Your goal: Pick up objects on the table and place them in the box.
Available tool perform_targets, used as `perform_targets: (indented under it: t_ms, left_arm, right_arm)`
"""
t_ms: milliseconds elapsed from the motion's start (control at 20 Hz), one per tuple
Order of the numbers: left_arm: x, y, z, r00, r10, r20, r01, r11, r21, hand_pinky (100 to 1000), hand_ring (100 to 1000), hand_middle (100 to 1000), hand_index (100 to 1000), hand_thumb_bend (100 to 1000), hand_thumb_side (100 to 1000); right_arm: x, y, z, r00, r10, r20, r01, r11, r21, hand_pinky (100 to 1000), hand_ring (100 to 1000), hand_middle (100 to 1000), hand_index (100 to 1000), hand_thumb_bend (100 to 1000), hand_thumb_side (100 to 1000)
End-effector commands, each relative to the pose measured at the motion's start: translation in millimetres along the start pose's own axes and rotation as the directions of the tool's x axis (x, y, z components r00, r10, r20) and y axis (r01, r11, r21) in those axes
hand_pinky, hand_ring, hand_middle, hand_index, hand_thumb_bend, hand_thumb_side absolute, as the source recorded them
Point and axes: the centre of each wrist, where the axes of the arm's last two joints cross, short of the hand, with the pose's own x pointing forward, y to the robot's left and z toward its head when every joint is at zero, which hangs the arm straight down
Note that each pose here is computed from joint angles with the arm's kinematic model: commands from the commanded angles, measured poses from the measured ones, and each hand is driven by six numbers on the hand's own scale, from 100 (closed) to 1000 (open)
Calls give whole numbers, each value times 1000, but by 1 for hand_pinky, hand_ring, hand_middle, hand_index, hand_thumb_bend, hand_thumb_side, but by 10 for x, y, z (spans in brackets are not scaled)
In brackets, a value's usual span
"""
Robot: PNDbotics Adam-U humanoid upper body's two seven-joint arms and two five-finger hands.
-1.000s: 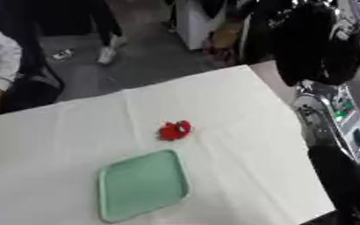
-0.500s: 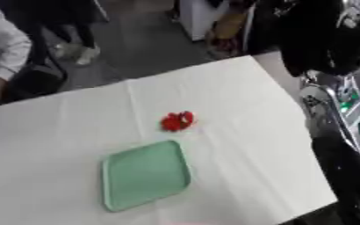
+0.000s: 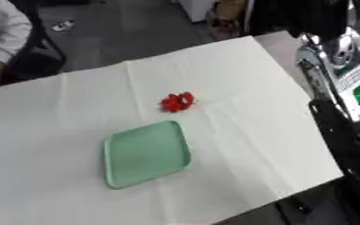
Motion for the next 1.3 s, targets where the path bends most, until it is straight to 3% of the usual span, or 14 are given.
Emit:
perform_targets:
  t_ms: [50, 250, 550, 700, 1000, 1300]
  left_arm:
    - [36, 68, -43, 1000, -10, 27, 10, 1000, 9, 328, 491, 679, 809, 279, 795]
    - [33, 62, -30, 1000, -8, 22, 8, 1000, 1, 326, 490, 679, 809, 280, 796]
    - [46, 52, -40, 1000, -1, 25, 0, 1000, 3, 325, 489, 678, 810, 280, 797]
    - [63, 42, -55, 999, 9, 31, -10, 1000, 6, 326, 490, 678, 809, 280, 797]
    - [100, 26, -96, 999, 27, 46, -28, 999, 21, 328, 490, 678, 809, 283, 795]
    - [137, 12, -137, 997, 43, 62, -46, 998, 35, 329, 491, 677, 809, 286, 793]
  right_arm:
    - [-122, -66, -150, 991, 135, 7, -135, 986, 93, 632, 582, 721, 743, 100, 839]
    - [-522, -40, -307, 978, 202, 47, -208, 959, 192, 661, 623, 754, 788, 100, 893]
    - [-1056, 4, -459, 945, 315, 88, -326, 888, 325, 712, 724, 796, 829, 100, 925]
    - [-1285, 82, -438, 946, 315, 71, -321, 895, 311, 725, 728, 802, 838, 100, 916]
    - [-1583, 223, -362, 932, 358, 64, -359, 879, 315, 731, 736, 814, 850, 100, 912]
    - [-1753, 309, -236, 915, 399, 60, -393, 849, 354, 732, 729, 811, 854, 100, 925]
